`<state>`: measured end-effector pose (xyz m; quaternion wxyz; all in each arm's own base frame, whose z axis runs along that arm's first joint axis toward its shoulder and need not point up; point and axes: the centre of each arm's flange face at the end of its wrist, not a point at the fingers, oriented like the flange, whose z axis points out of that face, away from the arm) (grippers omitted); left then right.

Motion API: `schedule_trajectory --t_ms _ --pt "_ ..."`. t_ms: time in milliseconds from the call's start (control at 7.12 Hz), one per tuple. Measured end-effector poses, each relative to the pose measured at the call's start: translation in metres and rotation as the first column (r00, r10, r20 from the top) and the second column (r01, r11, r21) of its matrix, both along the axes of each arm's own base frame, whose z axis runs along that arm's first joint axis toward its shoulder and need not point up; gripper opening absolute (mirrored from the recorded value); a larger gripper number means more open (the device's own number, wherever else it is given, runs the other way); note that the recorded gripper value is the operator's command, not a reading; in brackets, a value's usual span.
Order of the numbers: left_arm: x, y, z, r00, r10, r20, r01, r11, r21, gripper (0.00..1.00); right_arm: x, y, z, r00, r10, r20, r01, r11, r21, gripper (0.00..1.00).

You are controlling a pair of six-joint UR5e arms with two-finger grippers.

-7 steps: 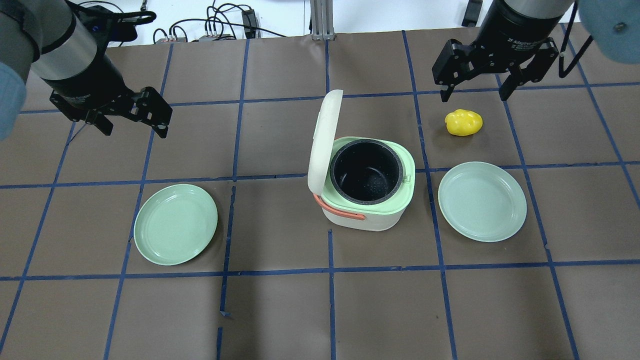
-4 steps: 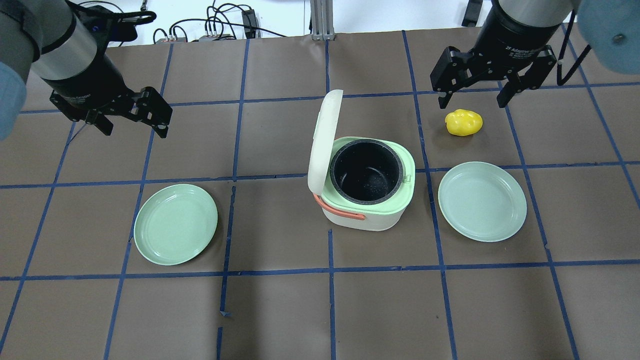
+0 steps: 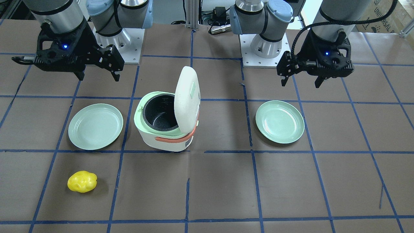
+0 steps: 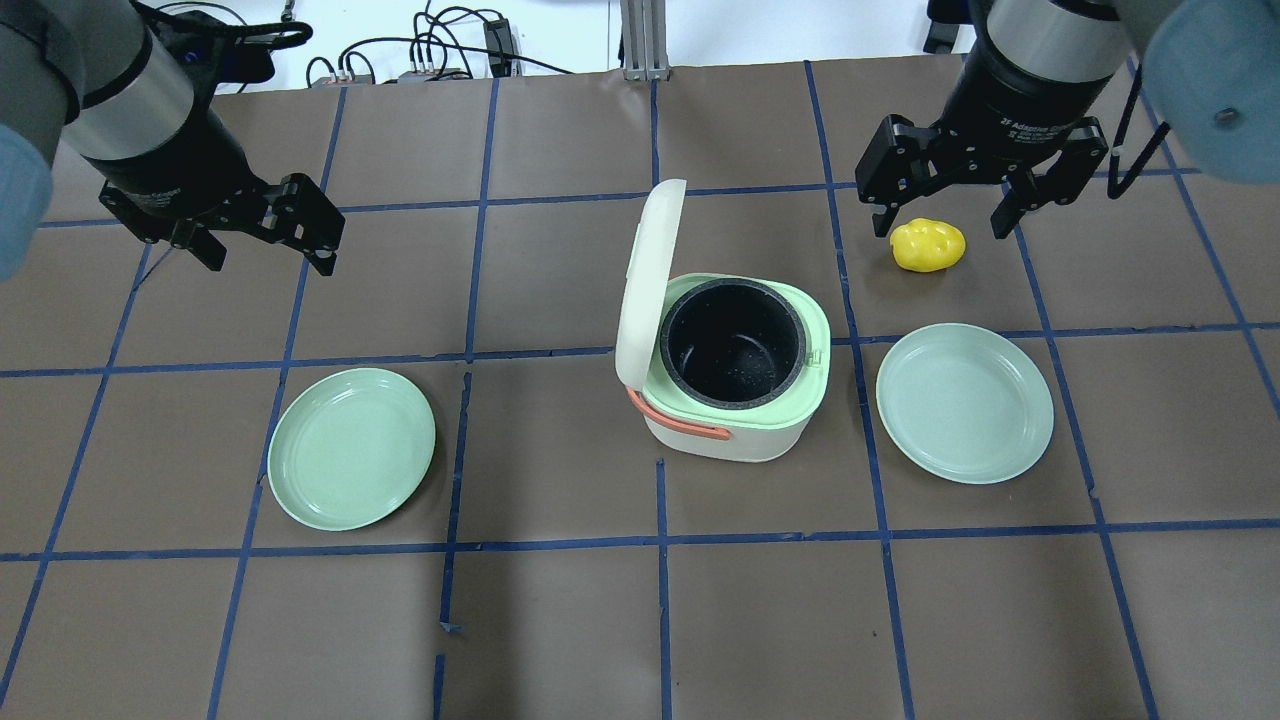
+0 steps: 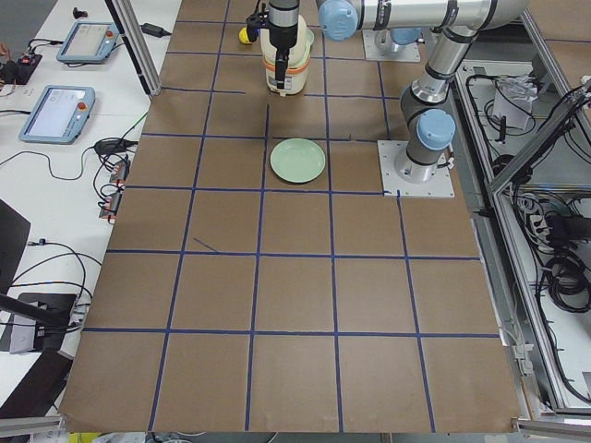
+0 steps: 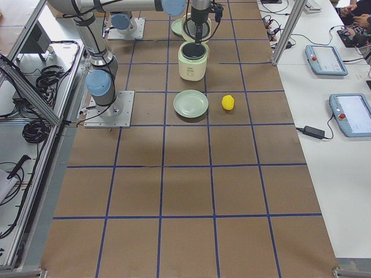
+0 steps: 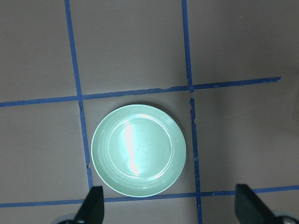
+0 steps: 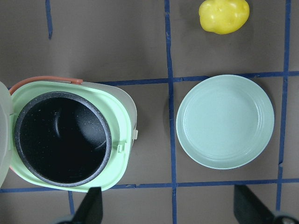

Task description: Press rice cooker button

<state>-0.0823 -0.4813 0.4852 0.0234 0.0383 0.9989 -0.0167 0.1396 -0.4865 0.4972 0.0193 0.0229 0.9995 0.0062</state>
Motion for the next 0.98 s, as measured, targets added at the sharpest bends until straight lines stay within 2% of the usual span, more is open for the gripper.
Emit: schedule_trajectory --t_ms 982 --pt "0.0 -0.0002 -0.0002 1.0 0.0 0.0 0.0 1.0 0.001 1.0 0.0049 0.0006 0.0019 1.0 -0.002 -0.003 0.002 1.0 -0.014 1.0"
